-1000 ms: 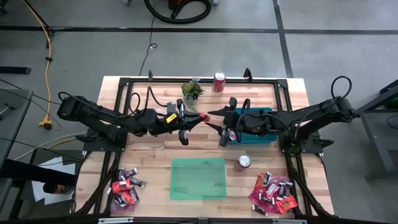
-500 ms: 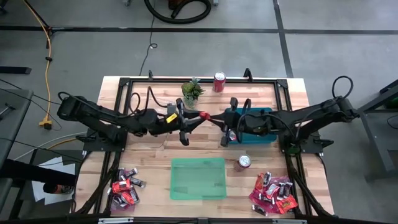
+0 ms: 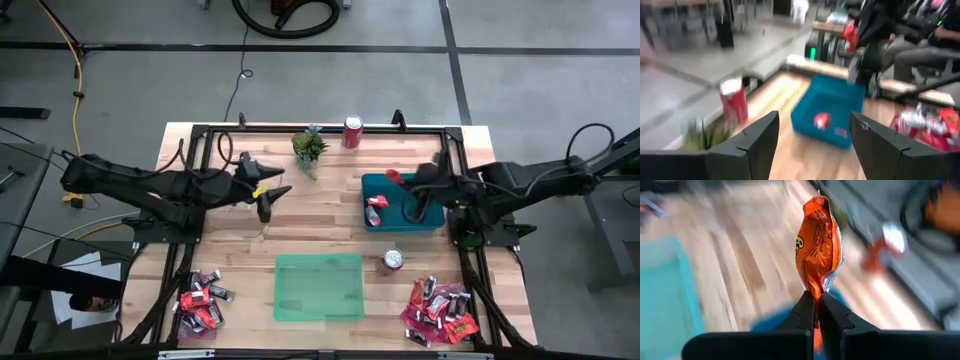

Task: Sort candy
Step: Put the orange chocolate into the blue bin

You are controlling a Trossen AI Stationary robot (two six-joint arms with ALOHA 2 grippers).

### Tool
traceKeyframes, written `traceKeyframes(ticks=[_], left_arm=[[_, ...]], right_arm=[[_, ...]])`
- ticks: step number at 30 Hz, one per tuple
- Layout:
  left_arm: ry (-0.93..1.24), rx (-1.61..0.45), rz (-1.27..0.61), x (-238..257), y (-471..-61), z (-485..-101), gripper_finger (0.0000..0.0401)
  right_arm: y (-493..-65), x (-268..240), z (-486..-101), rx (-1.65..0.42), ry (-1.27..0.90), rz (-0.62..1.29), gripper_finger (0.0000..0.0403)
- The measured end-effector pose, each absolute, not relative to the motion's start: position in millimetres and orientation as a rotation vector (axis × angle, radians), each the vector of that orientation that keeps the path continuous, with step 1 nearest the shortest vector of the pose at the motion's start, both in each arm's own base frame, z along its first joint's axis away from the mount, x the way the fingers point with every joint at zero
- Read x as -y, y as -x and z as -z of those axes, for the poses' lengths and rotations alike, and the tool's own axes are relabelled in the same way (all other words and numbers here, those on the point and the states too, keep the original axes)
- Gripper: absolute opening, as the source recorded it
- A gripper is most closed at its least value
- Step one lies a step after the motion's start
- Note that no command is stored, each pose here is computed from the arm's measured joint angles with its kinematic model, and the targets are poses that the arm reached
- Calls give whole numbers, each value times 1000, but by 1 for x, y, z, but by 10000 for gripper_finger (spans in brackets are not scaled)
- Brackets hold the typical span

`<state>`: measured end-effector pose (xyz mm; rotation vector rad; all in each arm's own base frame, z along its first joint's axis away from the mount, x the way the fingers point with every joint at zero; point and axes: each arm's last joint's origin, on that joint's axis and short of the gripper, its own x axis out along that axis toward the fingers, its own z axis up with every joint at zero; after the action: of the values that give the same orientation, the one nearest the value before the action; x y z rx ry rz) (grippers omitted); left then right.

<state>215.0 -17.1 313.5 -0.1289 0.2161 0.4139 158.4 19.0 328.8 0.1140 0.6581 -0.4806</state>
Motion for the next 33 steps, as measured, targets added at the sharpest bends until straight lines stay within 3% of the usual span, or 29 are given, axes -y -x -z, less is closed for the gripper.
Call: traceKeyframes(ticks=[8,15,23,33], left_arm=[[307,-345,-427,24,-198,-255,225],[343,-373,-467,20,-197,-252,225],[309,-410,-514,5,-198,-268,225],[290,-409,-513,3,-199,-271,225]], right_arm=[[-122,-16,-243,-742,-547,677,1],[-124,-10,-186,-819,-843,767,1],[-147,7,-179,-717,-997,765,0],[-163,22,-159,-808,-1147,849,0]])
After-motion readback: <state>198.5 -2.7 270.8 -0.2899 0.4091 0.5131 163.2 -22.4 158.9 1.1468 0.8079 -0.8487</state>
